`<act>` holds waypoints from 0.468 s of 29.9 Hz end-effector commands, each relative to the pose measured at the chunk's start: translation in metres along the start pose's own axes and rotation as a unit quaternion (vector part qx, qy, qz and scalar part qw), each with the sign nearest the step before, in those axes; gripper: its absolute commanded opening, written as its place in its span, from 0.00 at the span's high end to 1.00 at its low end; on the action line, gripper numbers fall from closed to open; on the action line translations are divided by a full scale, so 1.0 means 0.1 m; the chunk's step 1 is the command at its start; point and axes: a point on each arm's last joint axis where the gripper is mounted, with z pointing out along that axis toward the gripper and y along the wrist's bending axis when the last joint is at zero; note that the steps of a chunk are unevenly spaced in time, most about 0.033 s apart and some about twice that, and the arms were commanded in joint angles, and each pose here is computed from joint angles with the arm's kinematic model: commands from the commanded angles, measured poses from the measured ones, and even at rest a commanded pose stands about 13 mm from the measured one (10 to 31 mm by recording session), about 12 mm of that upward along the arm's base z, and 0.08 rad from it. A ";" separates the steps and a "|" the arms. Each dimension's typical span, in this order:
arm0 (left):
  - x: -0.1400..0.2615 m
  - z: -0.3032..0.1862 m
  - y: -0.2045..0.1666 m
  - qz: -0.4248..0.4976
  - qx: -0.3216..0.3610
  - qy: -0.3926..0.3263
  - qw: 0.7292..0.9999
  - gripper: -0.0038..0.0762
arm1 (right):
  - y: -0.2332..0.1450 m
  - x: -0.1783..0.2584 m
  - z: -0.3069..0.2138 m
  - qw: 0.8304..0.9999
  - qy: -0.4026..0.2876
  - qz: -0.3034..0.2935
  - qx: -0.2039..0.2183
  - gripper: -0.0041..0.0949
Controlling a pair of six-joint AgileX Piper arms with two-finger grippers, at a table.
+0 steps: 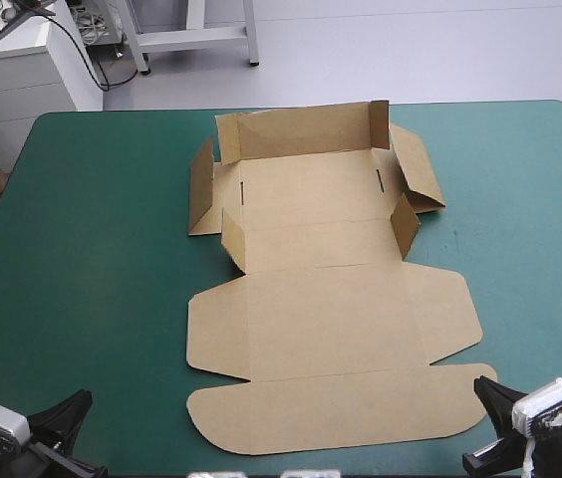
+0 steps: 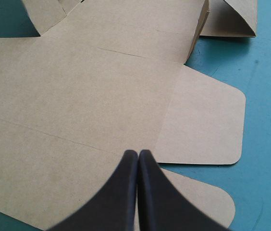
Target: Fold the box
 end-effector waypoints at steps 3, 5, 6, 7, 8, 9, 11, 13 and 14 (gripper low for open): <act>-0.11 -0.05 -0.02 -0.008 0.005 -0.049 0.999 0.96 | 0.00 -0.12 -0.03 0.999 -0.039 0.000 0.002 0.98; -0.11 -0.05 -0.02 -0.008 0.005 -0.049 0.999 0.96 | 0.00 -0.12 -0.03 0.999 -0.039 0.000 0.002 0.98; -0.11 -0.05 -0.02 -0.008 0.005 -0.049 0.999 0.96 | 0.00 -0.12 -0.03 0.999 -0.039 0.000 0.002 0.98; -0.11 -0.05 -0.02 -0.008 0.005 -0.049 0.999 0.96 | 0.00 -0.12 -0.03 0.999 -0.039 0.000 0.002 0.98; -0.11 -0.05 -0.02 -0.008 0.005 -0.049 0.999 0.96 | 0.00 -0.12 -0.03 0.999 -0.039 0.000 0.002 0.98; -0.11 -0.05 -0.02 -0.008 0.005 -0.049 0.999 0.96 | 0.00 -0.12 -0.03 0.999 -0.039 0.000 0.002 0.98; -0.11 -0.05 -0.02 -0.008 0.005 -0.049 0.999 0.96 | 0.00 -0.12 -0.03 0.999 -0.039 -0.001 0.003 0.98; -0.11 -0.05 -0.02 -0.008 0.005 -0.049 0.999 0.96 | 0.00 -0.12 -0.03 0.999 -0.040 -0.002 0.004 0.97; -0.11 -0.05 -0.02 -0.008 0.005 -0.049 0.999 0.96 | 0.00 -0.12 -0.03 0.999 -0.040 -0.004 0.004 0.96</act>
